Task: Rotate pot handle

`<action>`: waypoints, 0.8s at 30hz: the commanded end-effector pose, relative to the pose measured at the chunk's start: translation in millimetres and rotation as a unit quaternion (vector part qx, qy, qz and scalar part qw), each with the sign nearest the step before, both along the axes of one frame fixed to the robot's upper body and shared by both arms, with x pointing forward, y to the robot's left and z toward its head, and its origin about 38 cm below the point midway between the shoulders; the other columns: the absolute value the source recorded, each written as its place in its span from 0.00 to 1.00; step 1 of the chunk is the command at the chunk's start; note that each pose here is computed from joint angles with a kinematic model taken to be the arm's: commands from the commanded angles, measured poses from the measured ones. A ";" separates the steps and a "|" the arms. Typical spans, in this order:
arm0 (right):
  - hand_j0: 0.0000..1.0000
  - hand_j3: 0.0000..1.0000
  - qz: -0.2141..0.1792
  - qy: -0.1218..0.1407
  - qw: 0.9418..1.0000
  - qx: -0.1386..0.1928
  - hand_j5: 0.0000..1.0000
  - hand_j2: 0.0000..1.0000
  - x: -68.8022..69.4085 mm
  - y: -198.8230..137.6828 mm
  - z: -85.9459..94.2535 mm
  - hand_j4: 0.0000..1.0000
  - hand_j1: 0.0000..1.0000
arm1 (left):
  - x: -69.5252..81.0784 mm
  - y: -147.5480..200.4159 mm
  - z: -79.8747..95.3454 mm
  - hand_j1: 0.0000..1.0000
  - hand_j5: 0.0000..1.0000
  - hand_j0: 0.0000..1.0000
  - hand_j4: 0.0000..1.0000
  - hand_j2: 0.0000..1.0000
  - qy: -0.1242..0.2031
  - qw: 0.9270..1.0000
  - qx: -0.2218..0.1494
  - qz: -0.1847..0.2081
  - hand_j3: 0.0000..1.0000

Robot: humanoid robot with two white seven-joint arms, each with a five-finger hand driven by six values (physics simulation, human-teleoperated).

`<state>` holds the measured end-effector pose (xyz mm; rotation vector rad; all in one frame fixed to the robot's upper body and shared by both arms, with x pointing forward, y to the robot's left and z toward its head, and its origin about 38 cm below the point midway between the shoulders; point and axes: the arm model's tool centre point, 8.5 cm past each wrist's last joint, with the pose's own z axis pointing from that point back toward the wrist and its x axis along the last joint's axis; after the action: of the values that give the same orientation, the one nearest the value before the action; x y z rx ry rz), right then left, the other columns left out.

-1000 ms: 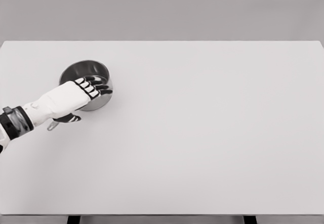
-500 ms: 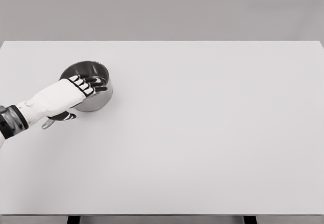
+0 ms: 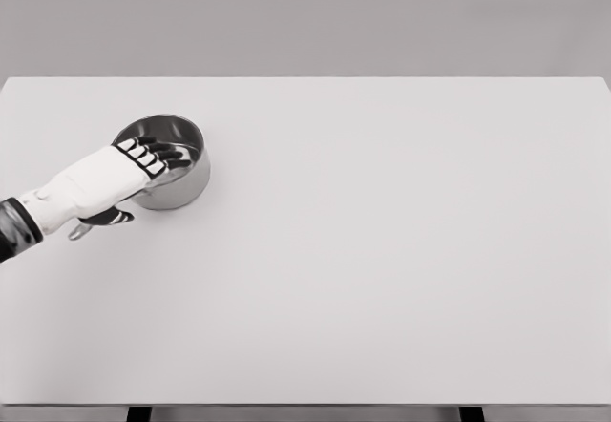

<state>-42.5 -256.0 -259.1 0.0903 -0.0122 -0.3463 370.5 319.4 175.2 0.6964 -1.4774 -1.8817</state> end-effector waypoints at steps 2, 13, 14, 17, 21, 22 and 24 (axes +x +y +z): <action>1.00 1.00 0.000 0.000 1.000 0.000 1.00 1.00 0.0 0.0 0.0 1.00 1.00 | 0.4 5.9 1.4 1.00 1.00 1.00 1.00 1.00 0.001 1.000 0.000 0.007 1.00; 1.00 1.00 0.000 0.000 1.000 0.000 1.00 1.00 0.0 0.0 0.0 1.00 1.00 | 1.4 19.0 -0.2 1.00 1.00 1.00 1.00 1.00 0.007 1.000 0.009 0.020 1.00; 1.00 1.00 0.000 0.000 1.000 0.000 1.00 1.00 0.0 0.0 0.0 1.00 1.00 | 1.4 19.4 0.1 1.00 1.00 1.00 1.00 1.00 0.006 1.000 0.008 0.021 1.00; 1.00 1.00 0.000 0.000 1.000 0.000 1.00 1.00 0.0 0.0 0.0 1.00 1.00 | 1.7 23.0 0.0 1.00 1.00 1.00 1.00 1.00 0.008 1.000 0.012 0.024 1.00; 1.00 1.00 0.000 0.000 1.000 0.000 1.00 1.00 0.0 0.0 0.0 1.00 1.00 | 2.0 22.9 0.5 1.00 1.00 1.00 1.00 1.00 0.007 1.000 0.012 0.024 1.00; 1.00 1.00 0.000 0.000 1.000 0.000 1.00 1.00 0.0 0.0 0.0 1.00 1.00 | 2.0 22.9 0.5 1.00 1.00 1.00 1.00 1.00 0.007 1.000 0.012 0.024 1.00; 1.00 1.00 0.000 0.000 1.000 0.000 1.00 1.00 0.0 0.0 0.0 1.00 1.00 | 2.5 23.7 1.8 1.00 1.00 1.00 1.00 1.00 0.005 1.000 0.012 0.025 1.00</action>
<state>-42.5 -256.0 -259.1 0.0903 -0.0122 -0.3463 372.5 342.5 175.8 0.7261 -1.4159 -1.8708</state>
